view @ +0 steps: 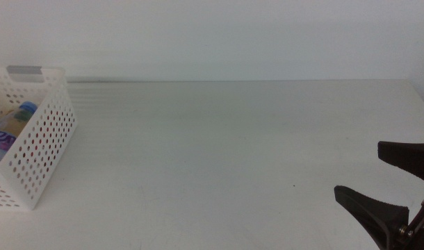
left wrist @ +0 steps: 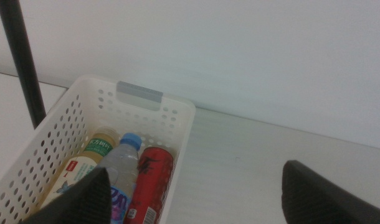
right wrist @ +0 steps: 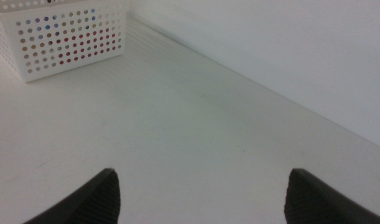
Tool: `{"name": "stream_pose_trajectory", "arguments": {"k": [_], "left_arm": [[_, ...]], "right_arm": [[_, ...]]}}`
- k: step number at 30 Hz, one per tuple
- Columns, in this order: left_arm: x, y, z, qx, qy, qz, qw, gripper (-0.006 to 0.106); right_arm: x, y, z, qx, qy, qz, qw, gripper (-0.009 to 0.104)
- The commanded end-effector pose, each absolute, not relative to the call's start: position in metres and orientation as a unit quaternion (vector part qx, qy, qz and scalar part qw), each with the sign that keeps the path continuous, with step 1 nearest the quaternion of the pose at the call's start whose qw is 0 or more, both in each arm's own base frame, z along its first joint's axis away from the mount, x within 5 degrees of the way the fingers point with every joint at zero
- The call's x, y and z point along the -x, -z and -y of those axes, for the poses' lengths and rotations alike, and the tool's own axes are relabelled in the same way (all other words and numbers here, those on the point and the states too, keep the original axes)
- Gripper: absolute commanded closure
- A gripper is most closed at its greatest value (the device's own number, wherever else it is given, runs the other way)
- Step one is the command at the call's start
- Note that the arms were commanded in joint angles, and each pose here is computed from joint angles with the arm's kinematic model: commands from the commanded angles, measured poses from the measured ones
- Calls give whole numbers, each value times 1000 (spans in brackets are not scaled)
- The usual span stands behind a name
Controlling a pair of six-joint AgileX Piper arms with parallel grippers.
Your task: Use arms to grab the bottles and put them into the dustbin to the left of the table.
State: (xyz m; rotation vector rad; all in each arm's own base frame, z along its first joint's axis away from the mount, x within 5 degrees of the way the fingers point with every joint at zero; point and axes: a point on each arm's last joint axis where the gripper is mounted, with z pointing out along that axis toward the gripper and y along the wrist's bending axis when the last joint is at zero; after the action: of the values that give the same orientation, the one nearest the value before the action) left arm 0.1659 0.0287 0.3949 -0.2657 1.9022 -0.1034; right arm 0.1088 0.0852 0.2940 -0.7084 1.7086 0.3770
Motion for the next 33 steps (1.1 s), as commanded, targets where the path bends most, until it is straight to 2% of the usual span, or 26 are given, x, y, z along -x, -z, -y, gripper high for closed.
{"name": "stream_pose_trajectory", "arguments": {"k": [1, 4, 7, 12, 14, 17, 23, 33], "left_arm": [[-165, -411, -29, 126, 50, -778, 613, 10], [-163, -412, -29, 125, 49, -777, 616, 10], [-157, -414, -29, 115, 30, -775, 621, 10], [-146, -415, -32, 87, -37, -772, 629, 10], [-141, -407, -32, 84, -50, -770, 631, 10], [-132, -390, -26, 75, -42, -768, 634, 10], [-103, -340, -2, 2, -1, -783, 621, 10], [-55, -251, 3, -23, -9, -772, 635, 10]], "right_arm": [[-110, -307, -86, 299, -165, -705, 622, 16], [-110, -301, -85, 300, -163, -711, 615, 16], [-108, -299, -77, 289, -149, -720, 613, 16], [-107, -307, -52, 224, -98, -723, 646, 16], [-106, -310, -40, 187, -69, -723, 662, 16], [-101, -311, -24, 138, -28, -718, 682, 16], [-82, -303, -7, 81, 23, -703, 706, 16], [-65, -266, -3, 75, 43, -698, 711, 16]]}}
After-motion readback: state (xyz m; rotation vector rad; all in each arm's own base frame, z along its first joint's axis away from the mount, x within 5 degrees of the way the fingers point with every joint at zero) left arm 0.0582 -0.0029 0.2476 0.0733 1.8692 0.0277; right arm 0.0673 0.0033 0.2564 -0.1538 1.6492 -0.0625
